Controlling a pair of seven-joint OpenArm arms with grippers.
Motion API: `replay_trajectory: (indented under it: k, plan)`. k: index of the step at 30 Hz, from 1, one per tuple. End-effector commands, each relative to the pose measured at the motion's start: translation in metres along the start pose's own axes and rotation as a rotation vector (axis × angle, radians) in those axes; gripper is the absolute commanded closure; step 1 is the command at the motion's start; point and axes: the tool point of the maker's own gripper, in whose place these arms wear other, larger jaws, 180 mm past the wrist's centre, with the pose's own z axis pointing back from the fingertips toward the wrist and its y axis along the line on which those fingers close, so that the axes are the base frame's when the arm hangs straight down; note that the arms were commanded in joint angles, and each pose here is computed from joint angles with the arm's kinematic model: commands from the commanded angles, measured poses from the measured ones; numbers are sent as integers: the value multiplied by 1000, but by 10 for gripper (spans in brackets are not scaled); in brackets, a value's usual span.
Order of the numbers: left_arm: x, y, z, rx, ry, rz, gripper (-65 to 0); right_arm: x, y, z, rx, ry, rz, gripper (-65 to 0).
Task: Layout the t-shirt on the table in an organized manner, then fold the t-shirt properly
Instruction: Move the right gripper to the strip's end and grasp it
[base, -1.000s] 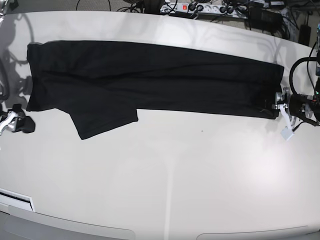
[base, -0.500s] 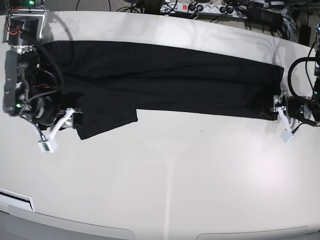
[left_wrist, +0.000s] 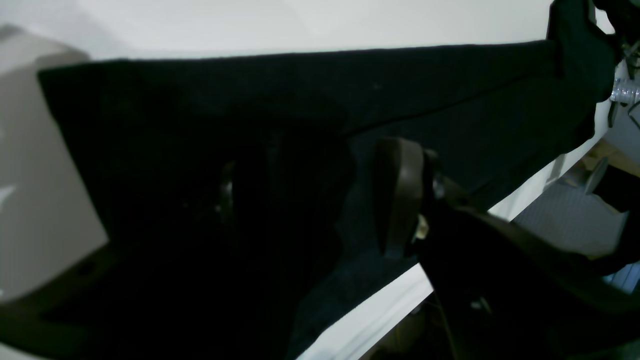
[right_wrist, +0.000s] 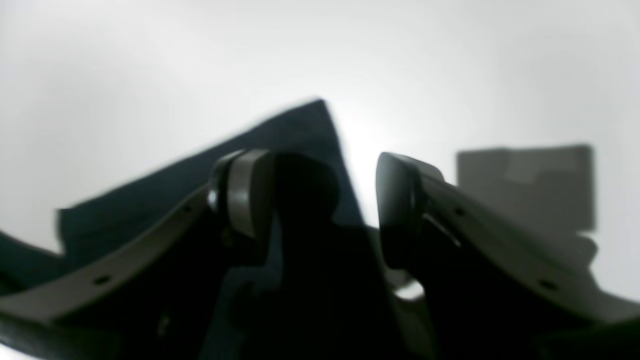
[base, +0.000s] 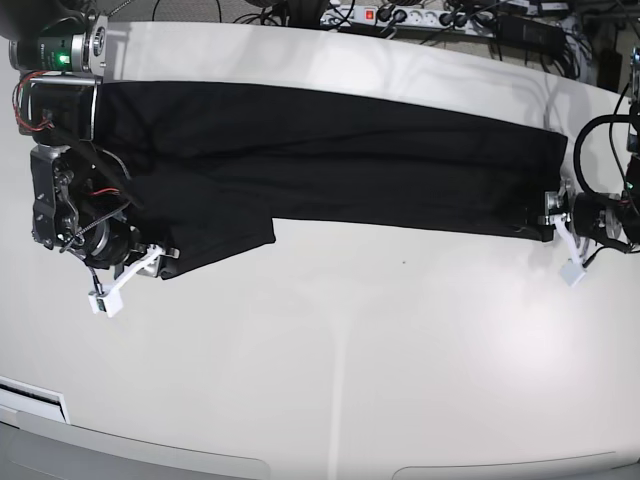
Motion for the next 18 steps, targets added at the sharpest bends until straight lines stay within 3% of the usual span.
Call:
replay_trajectory:
  k: [1, 4, 8, 18]
  plan:
    - [9, 1, 7, 10, -16, -16, -356, 8, 4, 0, 11, 1, 16, -343]
    - [9, 1, 7, 11, -16, -16, -356, 8, 16, -2, 59, 4, 52, -270]
    - [9, 1, 7, 10, -16, -16, -356, 14, 32, 2, 136, -2, 147, -18]
    - [10, 1, 7, 11, -16, -16, -356, 26, 95, 55, 296, 10, 274, 0]
